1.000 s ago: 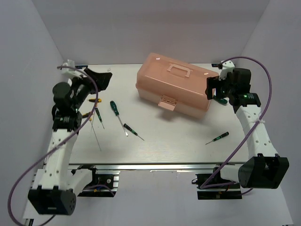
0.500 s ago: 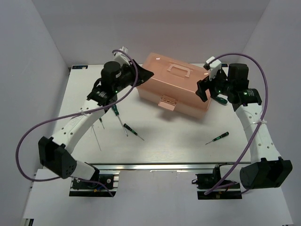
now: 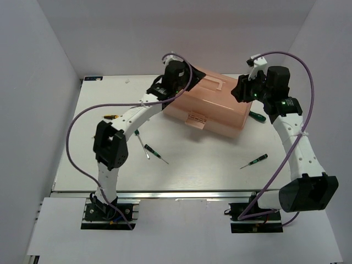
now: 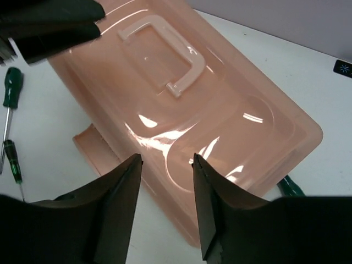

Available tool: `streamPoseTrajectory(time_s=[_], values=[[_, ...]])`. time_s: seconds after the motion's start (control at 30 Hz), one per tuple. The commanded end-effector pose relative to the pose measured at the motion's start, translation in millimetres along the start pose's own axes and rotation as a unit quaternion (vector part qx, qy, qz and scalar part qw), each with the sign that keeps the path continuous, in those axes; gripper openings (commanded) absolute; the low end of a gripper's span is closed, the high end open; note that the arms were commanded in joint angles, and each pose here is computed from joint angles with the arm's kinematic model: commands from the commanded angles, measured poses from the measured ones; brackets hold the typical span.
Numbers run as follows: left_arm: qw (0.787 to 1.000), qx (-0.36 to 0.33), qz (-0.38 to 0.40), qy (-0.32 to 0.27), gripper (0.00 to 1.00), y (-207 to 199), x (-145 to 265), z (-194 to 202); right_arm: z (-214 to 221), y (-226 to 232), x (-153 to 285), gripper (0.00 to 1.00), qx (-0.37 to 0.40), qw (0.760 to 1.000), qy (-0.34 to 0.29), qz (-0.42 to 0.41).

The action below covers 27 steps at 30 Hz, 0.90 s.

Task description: Sort the tools into containers

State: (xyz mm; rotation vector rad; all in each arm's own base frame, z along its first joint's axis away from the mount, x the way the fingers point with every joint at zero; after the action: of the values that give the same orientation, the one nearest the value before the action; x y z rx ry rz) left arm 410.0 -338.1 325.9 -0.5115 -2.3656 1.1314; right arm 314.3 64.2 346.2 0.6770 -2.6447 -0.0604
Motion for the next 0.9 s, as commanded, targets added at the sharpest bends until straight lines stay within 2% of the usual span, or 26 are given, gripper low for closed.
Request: streamPoseTrajectory(time_s=[0.0,0.03,0.23,0.33,0.47,0.6,0.63,0.67,0.73,0.87], values=[[0.999,0.030,0.011,-0.021,0.55,-26,-8,3,-33,-6,-7,0.50,-0.028,0.997,-0.072,0.024],[0.998,0.045,0.018,-0.035,0.53,-38,-10,-3,-34,-7,-9,0.50,-0.029,0.997,-0.074,0.024],[0.996,0.071,0.009,-0.054,0.51,-44,-34,7,-32,-14,-22,0.55,-0.047,0.994,-0.089,0.031],[0.996,0.064,0.011,-0.065,0.52,-49,-28,3,-34,-30,-43,0.57,-0.029,0.992,-0.104,0.061],[0.996,0.022,-0.012,-0.081,0.53,-37,-6,0,-38,-71,-89,0.58,-0.010,0.994,-0.071,0.078],[0.994,-0.020,-0.005,-0.105,0.54,-44,36,-17,-42,-110,-115,0.62,-0.050,0.998,-0.039,0.017],[0.994,-0.032,-0.016,-0.099,0.54,-36,39,-13,-29,-119,-129,0.64,-0.072,0.997,-0.010,0.000],[0.994,-0.048,-0.017,-0.097,0.55,-35,46,-14,-42,-121,-128,0.66,-0.065,0.998,-0.022,-0.014],[0.993,-0.054,-0.006,-0.103,0.55,-40,67,-21,-34,-125,-136,0.70,-0.059,0.997,-0.010,-0.042],[0.993,-0.075,-0.009,-0.094,0.58,-23,91,-14,-23,-118,-139,0.72,-0.058,0.992,0.017,-0.106]])
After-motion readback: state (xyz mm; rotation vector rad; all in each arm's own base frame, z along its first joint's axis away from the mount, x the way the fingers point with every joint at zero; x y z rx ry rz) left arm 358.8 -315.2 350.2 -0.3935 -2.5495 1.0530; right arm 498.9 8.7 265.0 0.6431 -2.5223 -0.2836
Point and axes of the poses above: each gripper's point midway between its finger pads, its own x axis back along the fingers, its own y axis along the line the jaws close on, z = x × y, the point moved 9 cm from there along x, back along the fingers, and after that the axes turned 6 degrees about -x, right-handed, at the moved point
